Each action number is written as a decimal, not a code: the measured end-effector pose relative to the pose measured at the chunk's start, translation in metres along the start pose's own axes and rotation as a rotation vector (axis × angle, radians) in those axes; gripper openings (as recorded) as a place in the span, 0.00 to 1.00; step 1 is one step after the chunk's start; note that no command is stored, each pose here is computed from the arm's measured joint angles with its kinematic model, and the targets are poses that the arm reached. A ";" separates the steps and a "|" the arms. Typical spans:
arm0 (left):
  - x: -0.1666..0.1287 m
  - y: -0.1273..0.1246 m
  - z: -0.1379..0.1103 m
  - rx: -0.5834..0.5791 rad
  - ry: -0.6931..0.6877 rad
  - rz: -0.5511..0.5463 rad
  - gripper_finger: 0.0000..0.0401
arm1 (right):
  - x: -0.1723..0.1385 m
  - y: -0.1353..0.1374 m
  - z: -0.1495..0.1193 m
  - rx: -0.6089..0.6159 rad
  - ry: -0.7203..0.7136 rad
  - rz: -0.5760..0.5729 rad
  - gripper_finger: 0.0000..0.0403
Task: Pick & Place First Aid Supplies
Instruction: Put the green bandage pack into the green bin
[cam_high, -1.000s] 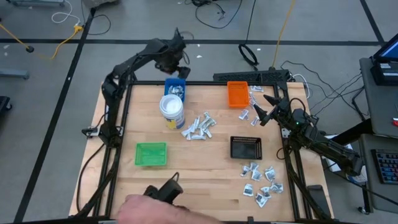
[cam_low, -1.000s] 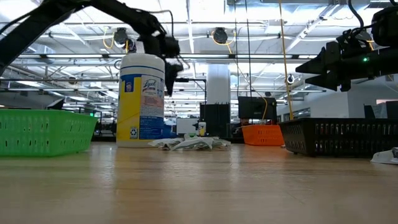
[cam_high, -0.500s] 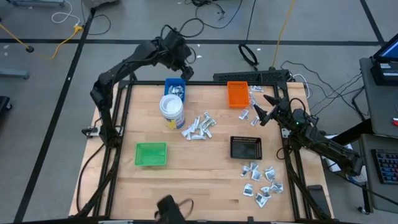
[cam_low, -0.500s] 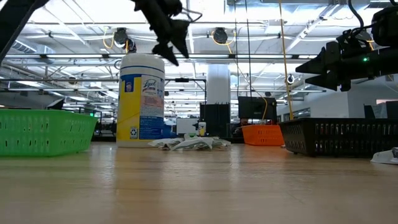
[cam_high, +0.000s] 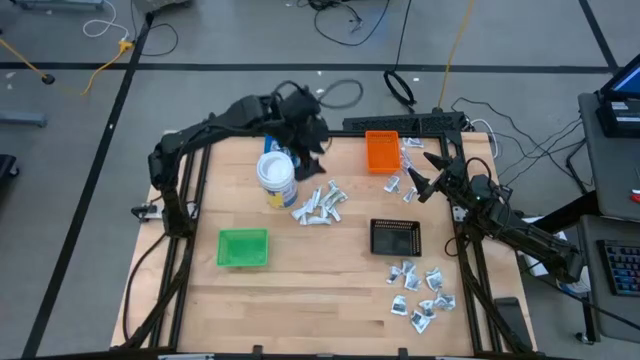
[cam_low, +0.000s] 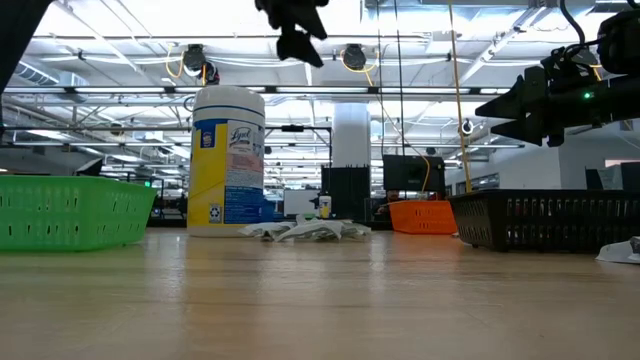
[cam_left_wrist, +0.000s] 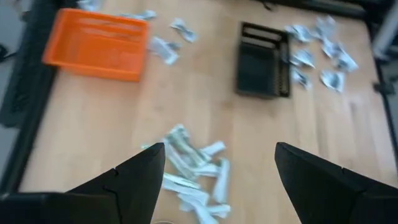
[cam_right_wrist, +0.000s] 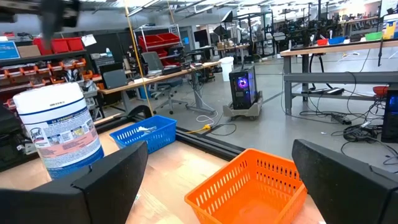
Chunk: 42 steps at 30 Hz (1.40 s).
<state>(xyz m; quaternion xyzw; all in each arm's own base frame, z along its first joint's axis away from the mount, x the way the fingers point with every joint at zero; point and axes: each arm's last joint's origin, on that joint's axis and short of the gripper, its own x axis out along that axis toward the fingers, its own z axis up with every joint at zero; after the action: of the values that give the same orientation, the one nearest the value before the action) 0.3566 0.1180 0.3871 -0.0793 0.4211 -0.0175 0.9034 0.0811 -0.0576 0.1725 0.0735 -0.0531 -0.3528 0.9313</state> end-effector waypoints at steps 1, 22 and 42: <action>0.002 -0.008 0.001 0.022 0.004 -0.013 0.78 | 0.000 0.000 0.000 0.000 0.001 0.000 0.98; 0.068 -0.161 -0.025 0.206 0.203 -0.199 0.81 | 0.000 0.000 0.000 0.000 0.000 0.000 0.98; 0.204 -0.165 -0.096 0.265 0.503 0.214 0.81 | 0.000 0.000 0.000 0.000 0.000 0.000 0.98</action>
<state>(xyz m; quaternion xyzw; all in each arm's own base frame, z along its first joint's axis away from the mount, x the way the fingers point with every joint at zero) 0.4200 -0.0770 0.1978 0.0910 0.6316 0.0039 0.7699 0.0811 -0.0576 0.1725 0.0735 -0.0529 -0.3526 0.9314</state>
